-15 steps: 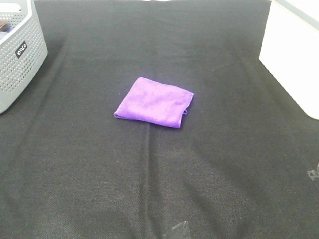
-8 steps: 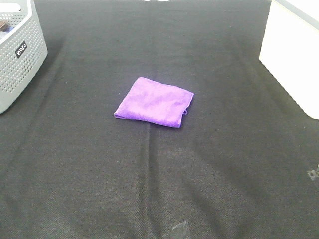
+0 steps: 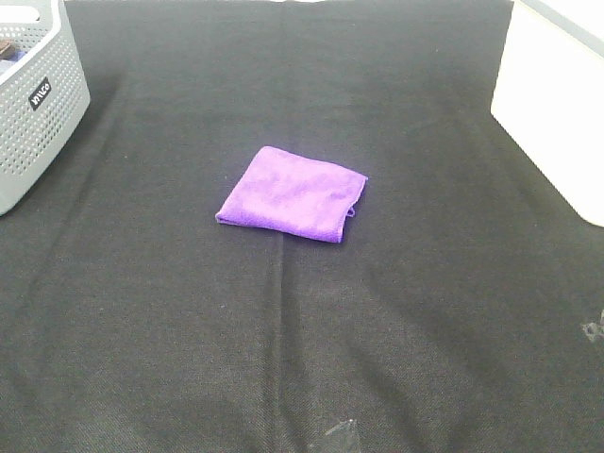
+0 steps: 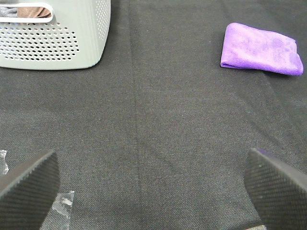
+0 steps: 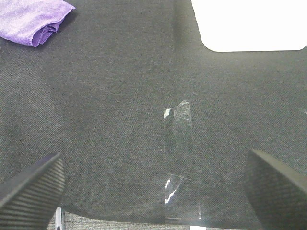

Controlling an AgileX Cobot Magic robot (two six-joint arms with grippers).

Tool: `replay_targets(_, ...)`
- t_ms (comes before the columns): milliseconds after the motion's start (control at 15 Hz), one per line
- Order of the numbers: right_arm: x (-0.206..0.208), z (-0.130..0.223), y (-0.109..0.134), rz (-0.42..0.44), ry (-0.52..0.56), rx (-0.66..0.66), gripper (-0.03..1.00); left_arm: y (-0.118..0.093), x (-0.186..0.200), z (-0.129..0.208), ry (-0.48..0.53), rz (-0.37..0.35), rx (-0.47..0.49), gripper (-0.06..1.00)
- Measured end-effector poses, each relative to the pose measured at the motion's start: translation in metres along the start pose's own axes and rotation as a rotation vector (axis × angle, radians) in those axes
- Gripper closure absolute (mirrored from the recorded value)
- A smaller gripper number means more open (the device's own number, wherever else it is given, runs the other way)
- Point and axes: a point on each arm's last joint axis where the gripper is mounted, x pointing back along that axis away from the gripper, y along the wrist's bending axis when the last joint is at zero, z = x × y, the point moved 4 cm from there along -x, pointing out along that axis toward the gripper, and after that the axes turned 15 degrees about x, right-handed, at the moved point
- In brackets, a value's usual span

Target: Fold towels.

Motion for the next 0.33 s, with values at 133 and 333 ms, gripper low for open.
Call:
replay_targets(133,0.0000,0.0000,0.0000,0.000,0.000,0.000,0.00,0.0000,0.0000,0.0000,0.000,0.000,-0.001,-0.05)
replay_targets(333,0.0000,0.0000,0.0000,0.000,0.000,0.000,0.00,0.0000,0.0000,0.0000,0.000,0.000,-0.001,-0.05)
